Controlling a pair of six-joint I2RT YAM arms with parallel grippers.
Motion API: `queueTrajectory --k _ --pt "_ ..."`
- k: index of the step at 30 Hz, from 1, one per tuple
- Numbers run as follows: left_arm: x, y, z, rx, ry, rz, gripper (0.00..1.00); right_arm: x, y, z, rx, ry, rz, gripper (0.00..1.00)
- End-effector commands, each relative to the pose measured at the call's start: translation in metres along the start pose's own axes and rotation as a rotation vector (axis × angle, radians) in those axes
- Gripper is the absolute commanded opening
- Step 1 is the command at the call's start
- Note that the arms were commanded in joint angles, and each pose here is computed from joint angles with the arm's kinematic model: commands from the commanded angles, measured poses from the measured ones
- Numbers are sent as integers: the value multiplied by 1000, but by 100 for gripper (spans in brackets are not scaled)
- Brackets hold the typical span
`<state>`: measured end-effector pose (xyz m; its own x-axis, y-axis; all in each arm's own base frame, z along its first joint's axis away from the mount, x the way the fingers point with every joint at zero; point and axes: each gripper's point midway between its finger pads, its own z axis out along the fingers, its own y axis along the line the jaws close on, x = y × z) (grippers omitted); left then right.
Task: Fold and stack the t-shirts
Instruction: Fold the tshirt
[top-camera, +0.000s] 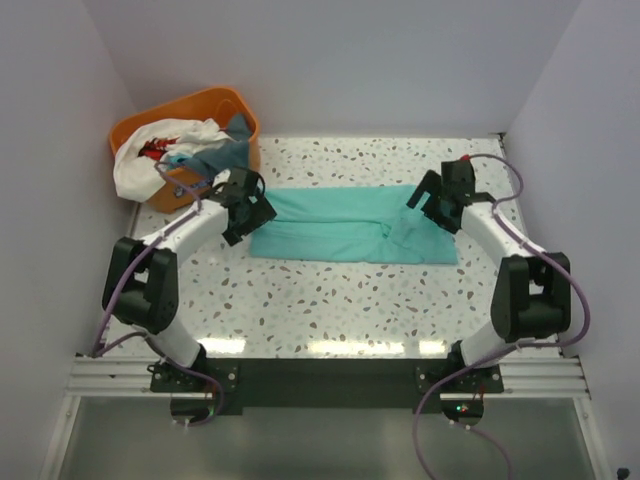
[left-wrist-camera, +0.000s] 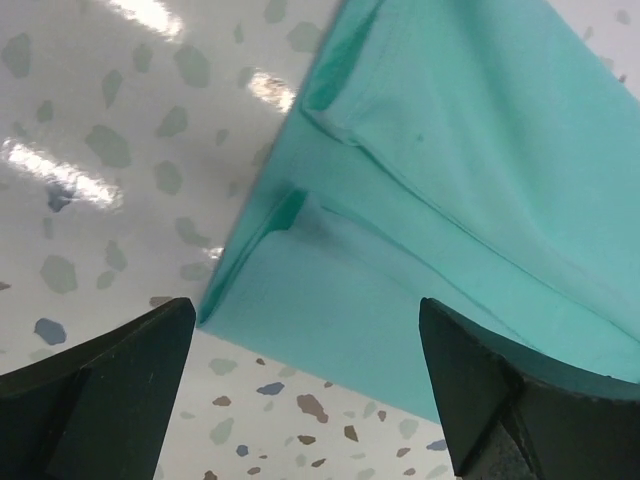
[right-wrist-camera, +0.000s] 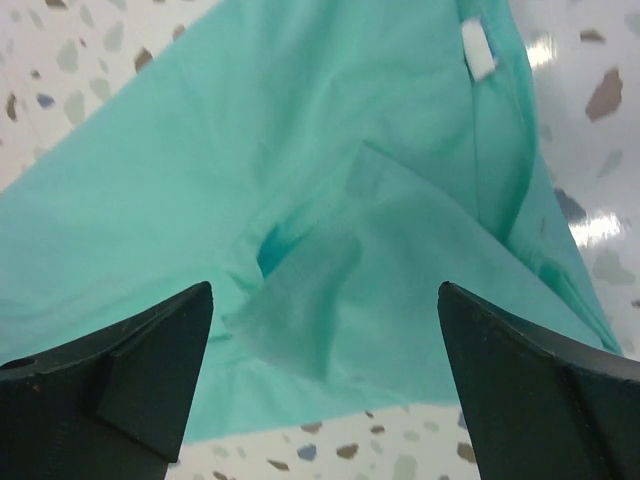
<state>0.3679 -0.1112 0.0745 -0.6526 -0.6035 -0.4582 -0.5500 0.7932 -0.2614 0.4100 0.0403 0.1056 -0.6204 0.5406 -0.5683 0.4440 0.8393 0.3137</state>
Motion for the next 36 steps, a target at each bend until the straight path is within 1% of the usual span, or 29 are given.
queueTrajectory --k 1,2,3,4,7,8,10,12,13,14,15,16,17,18,19,20,21,22,23,24,25,26,28,30,31,32,34,35,36 --pt "-13 -54 -7 155 -14 119 100 47 -20 -18 -7 119 -41 99" --pt "-11 -59 0 147 2 184 100 53 -23 -19 -6 124 -44 98" --pt "-19 -71 -2 137 0 204 100 66 -33 -14 13 149 -47 99" --pt "-8 -62 23 58 38 232 100 71 -35 -11 16 158 -51 98" --pt "12 -64 50 42 126 282 100 81 -40 4 39 199 -72 99" --pt "18 -68 56 71 143 285 100 83 -42 15 54 216 -80 98" --pt "44 -59 62 82 216 308 100 80 -41 25 66 224 -105 98" --pt "71 -34 65 35 269 321 100 73 -35 43 77 239 -151 99" --pt "85 -30 58 38 281 333 100 73 -34 51 92 246 -156 99" --pt "96 -23 55 32 291 334 100 57 -19 58 67 217 -160 99" --pt "124 4 53 -12 347 340 100 71 -14 75 41 280 -177 99" --pt "144 2 39 18 369 345 100 73 -3 82 25 290 -200 99" --pt "159 3 33 43 381 342 100 60 20 87 -29 268 -220 98" --pt "192 26 24 40 475 350 100 73 21 105 -17 303 -266 98" --pt "213 25 7 55 495 336 100 82 36 108 -32 323 -315 99" --pt "228 33 -1 44 516 327 100 67 64 114 -74 291 -348 98" --pt "249 53 -10 27 569 330 100 68 76 119 -96 297 -406 99" --pt "269 50 -28 50 590 319 100 91 84 131 -96 349 -459 99" --pt "282 56 -34 61 609 321 100 75 113 133 -146 298 -482 98" --pt "292 49 -44 99 630 322 100 78 126 137 -177 290 -513 98" --pt "306 38 -56 151 635 337 100 94 140 150 -217 306 -532 99" --pt "308 25 -62 183 630 348 100 83 164 149 -271 268 -534 99" --pt "311 20 -65 153 592 367 100 86 187 155 -317 258 -498 99" --pt "310 -9 -75 212 556 393 100 81 210 157 -382 244 -438 99" --pt "312 -19 -81 240 543 422 100 79 219 153 -410 238 -425 99" --pt "307 -42 -93 278 523 429 100 68 233 145 -448 215 -414 99" --pt "300 -59 -106 313 480 461 100 55 245 128 -471 200 -414 99" --pt "290 -73 -116 335 439 460 100 34 259 106 -511 154 -426 99" --pt "282 -82 -125 366 406 459 100 27 264 90 -523 146 -438 99"
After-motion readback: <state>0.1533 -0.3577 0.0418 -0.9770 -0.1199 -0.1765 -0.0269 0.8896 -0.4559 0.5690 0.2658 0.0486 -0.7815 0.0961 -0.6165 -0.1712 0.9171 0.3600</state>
